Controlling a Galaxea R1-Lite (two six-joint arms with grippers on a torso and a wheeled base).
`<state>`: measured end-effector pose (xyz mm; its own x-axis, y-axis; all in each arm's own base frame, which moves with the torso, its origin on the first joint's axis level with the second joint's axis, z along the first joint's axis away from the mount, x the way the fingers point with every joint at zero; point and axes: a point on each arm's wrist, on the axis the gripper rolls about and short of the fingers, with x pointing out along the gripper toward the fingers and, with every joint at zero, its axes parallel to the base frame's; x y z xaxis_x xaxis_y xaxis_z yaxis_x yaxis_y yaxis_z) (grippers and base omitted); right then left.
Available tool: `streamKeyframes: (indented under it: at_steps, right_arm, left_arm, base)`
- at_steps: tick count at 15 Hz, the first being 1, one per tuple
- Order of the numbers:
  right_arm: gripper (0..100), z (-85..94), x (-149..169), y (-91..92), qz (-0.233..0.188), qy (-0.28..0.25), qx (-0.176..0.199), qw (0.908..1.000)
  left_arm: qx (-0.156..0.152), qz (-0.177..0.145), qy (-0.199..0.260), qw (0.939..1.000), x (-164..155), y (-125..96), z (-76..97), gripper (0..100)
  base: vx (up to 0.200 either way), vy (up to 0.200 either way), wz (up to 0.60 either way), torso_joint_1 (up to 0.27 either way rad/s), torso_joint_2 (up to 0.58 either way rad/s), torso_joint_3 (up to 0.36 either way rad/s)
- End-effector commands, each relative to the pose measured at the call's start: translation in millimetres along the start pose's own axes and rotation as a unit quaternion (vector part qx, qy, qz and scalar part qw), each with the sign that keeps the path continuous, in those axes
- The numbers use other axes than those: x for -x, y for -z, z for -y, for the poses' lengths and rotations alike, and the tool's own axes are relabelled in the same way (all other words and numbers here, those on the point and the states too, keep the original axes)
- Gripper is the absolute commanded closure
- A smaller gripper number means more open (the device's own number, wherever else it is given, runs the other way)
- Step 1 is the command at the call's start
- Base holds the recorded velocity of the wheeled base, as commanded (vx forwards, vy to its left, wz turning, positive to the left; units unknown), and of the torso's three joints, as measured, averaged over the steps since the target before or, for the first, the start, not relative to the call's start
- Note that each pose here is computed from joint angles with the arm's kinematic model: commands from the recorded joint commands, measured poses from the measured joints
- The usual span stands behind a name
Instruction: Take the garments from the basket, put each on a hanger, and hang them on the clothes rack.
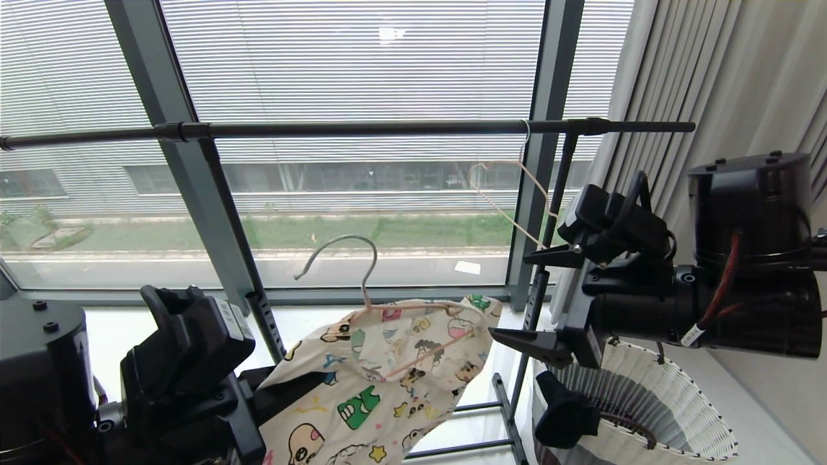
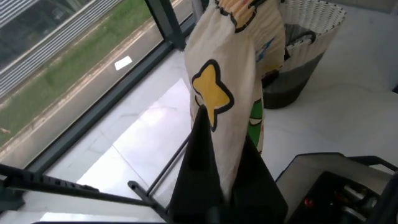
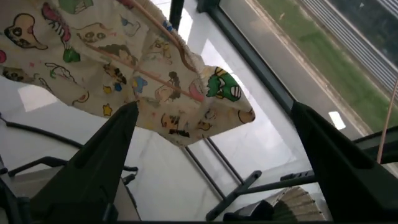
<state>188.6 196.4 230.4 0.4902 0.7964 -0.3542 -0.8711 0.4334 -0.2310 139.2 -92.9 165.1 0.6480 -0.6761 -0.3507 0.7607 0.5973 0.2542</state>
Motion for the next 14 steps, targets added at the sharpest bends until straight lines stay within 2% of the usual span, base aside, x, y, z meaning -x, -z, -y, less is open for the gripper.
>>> streamKeyframes:
  at_steps: [1,4,8,10,14]
  right_arm:
    - [0,1.5,-15,4.7,-0.011,-0.016,0.018,0.9996]
    - [0,2.5,-37,7.3,-0.013,-0.062,0.047,0.9969]
    - [0,1.3,-50,7.5,-0.033,-0.122,0.083,0.9886]
    - [0,1.0,-58,11.0,-0.043,-0.141,0.096,0.9844]
    - [0,-12.8,-69,4.7,-0.044,-0.172,0.104,0.9786]
  left_arm:
    - [-0.009,0.006,0.021,0.9997,-1,-2,7.3,100]
    - [-0.023,0.012,0.029,0.9992,-1,-4,10.4,100]
    - [-0.037,0.029,0.042,0.998,6,-5,13.0,100]
    - [-0.056,0.035,0.044,0.9968,8,-5,13.7,100]
    - [-0.061,0.035,0.053,0.9961,9,-4,15.6,100]
  base:
    - [0.0,0.0,0.0,0.0,0.0,0.0]
    - [0.0,0.0,0.0,0.0,0.0,0.0]
    - [0.0,0.0,0.0,0.0,0.0,0.0]
    - [0.0,0.0,0.0,0.0,0.0,0.0]
    - [0.0,0.0,0.0,0.0,0.0,0.0]
